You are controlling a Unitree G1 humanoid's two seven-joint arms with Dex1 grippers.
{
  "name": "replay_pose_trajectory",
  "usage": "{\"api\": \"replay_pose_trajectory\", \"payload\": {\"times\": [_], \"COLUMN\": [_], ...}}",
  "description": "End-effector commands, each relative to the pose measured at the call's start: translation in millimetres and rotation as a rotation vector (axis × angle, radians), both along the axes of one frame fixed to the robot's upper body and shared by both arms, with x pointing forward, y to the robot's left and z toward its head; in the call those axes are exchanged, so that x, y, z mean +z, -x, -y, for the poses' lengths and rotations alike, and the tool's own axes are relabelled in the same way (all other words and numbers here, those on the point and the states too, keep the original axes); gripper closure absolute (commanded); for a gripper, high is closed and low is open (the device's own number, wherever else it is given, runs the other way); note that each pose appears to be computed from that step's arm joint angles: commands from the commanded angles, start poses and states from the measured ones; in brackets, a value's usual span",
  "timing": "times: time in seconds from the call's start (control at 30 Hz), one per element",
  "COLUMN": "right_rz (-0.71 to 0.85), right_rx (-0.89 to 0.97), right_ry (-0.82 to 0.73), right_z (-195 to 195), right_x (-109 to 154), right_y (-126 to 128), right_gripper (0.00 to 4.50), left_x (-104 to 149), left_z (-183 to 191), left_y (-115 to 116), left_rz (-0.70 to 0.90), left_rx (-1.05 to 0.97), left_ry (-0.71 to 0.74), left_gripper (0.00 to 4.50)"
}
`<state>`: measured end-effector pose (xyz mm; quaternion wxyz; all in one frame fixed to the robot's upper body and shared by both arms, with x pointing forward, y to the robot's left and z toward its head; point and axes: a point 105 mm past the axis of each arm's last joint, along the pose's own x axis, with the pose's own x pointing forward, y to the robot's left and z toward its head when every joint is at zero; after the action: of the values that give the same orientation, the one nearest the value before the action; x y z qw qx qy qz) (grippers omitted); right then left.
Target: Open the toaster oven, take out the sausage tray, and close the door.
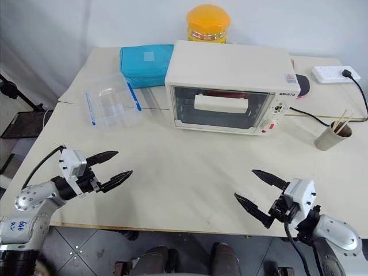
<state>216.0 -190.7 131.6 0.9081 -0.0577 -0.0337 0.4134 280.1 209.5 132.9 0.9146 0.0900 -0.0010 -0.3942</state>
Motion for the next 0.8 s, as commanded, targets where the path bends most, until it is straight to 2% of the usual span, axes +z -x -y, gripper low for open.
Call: {"api": "replay_pose_trajectory", "payload": {"times": [0.03, 0.3, 0.47, 0.57, 0.8], "right_rz": [0.009, -0.037, -0.038, -0.016, 0.037], "right_rx": [0.024, 0.046, 0.015, -0.009, -0.002], "right_ry": [-0.033, -0.211, -0.258, -0.232, -0.191], "right_z": [-3.4, -13.1, -13.5, -11.3, -10.1], "right_x": [7.7, 45.6, 64.8, 69.9, 74.2], "right_y": [-2.2, -41.4, -78.8, -100.6, -125.9], "right_gripper": [0.02, 0.02, 0.02, 0.02, 0.02], "left_x": [11.8, 52.6, 63.7, 65.9, 62.7], "left_z": [5.4, 18.5, 34.5, 42.4, 53.0], "left_y": [1.2, 1.1, 2.2, 1.1, 0.4], "left_rz": [0.045, 0.026, 0.02, 0.03, 0.023], "left_rx": [-0.023, -0.168, -0.266, -0.297, -0.332], "left_ry": [0.013, 0.256, 0.271, 0.265, 0.261], "left_gripper": [0.0, 0.0, 0.0, 0.0, 0.0]}}
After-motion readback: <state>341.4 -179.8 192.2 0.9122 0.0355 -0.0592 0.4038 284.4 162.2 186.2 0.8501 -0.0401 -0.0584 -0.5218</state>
